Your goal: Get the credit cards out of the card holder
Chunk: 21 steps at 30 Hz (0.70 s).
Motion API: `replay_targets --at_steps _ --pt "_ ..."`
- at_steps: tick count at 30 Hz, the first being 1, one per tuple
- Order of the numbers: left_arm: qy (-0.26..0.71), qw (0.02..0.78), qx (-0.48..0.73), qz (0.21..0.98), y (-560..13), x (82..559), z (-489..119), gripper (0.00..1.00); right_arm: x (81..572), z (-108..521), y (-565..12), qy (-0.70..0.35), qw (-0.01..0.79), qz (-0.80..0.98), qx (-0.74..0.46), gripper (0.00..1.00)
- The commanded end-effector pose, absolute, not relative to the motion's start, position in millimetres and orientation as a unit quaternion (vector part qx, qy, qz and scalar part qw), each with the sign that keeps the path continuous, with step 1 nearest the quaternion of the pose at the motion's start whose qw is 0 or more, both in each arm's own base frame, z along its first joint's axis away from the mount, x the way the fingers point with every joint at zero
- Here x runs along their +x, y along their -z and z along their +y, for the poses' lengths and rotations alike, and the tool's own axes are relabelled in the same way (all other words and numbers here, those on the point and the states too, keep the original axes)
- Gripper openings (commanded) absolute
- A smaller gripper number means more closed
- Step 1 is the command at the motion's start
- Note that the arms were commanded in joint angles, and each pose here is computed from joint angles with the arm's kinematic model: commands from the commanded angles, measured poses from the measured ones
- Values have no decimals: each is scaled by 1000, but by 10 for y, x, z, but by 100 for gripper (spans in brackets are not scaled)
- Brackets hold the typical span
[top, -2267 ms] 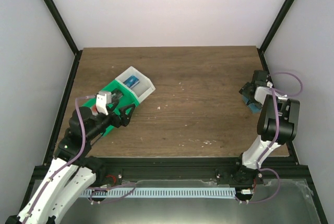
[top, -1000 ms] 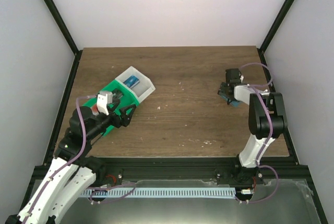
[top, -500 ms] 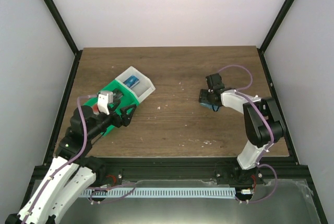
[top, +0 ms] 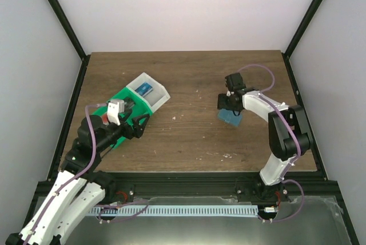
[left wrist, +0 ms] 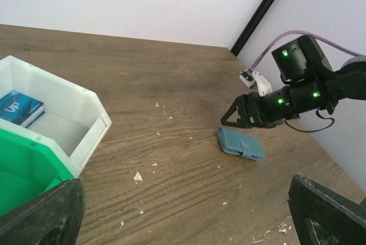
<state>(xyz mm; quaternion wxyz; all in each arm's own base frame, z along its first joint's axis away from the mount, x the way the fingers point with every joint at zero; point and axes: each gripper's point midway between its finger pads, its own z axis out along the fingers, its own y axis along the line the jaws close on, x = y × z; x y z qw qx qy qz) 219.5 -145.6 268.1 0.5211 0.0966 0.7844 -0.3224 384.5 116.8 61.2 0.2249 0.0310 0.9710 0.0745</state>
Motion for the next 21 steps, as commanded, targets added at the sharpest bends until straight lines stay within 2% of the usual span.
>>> replay_targets --at_steps 1,7,21 --pt "319 531 94 779 -2712 2205 -1429 99 3979 1082 -648 -57 230 971 28 61" --pt "318 533 93 778 -2717 2205 -1421 99 3944 766 -536 -34 218 974 58 54" --pt "322 523 99 783 -2673 2212 -1462 98 3629 842 -333 -96 194 975 58 53"
